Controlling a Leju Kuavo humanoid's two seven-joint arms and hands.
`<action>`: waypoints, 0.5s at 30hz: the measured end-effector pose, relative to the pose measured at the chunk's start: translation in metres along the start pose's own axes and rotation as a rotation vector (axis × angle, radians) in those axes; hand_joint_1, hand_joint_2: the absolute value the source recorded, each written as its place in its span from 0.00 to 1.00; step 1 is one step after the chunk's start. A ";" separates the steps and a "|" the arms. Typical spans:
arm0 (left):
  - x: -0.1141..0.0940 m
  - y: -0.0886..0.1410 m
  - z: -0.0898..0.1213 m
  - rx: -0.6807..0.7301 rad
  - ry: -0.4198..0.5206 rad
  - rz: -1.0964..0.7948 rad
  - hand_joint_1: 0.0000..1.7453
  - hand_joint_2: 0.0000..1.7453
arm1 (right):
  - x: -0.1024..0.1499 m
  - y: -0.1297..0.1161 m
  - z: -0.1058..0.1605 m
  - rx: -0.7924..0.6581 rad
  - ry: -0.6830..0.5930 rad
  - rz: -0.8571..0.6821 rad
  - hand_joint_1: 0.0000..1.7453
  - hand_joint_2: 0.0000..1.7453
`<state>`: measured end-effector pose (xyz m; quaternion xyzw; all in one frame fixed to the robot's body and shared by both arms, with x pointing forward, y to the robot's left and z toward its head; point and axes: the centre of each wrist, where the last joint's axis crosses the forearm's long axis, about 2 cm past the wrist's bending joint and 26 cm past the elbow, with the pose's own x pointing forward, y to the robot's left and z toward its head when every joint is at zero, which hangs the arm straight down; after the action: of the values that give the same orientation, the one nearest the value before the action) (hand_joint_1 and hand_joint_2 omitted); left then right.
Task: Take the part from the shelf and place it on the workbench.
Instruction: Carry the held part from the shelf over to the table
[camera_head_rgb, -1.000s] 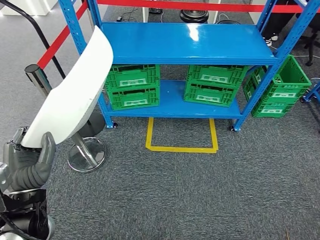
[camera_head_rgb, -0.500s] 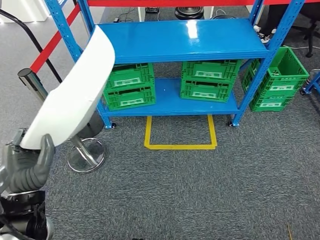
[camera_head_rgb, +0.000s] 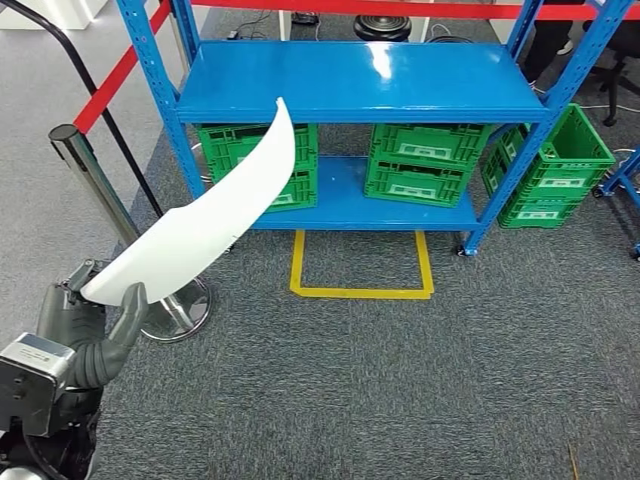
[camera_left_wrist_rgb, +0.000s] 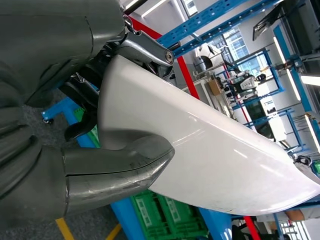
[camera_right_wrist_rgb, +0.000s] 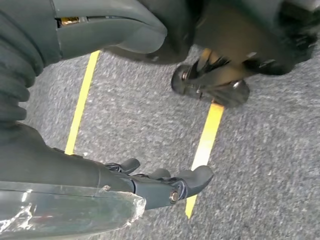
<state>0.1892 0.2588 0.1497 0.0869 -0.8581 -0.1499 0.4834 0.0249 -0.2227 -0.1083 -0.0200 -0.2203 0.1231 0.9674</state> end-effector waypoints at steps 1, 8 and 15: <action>0.000 0.000 0.000 -0.002 0.001 0.000 0.96 1.00 | -0.001 0.000 0.000 -0.001 0.001 0.000 0.00 1.00; -0.001 0.002 0.004 0.024 0.027 -0.034 0.96 1.00 | 0.000 -0.001 0.000 -0.005 0.004 -0.004 0.00 1.00; -0.001 0.004 0.005 0.002 0.018 -0.087 0.96 1.00 | 0.000 -0.002 0.000 -0.004 0.002 -0.007 0.00 1.00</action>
<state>0.1854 0.2639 0.1476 0.1259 -0.8495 -0.1688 0.4838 0.0251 -0.2243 -0.1085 -0.0212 -0.2197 0.1191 0.9680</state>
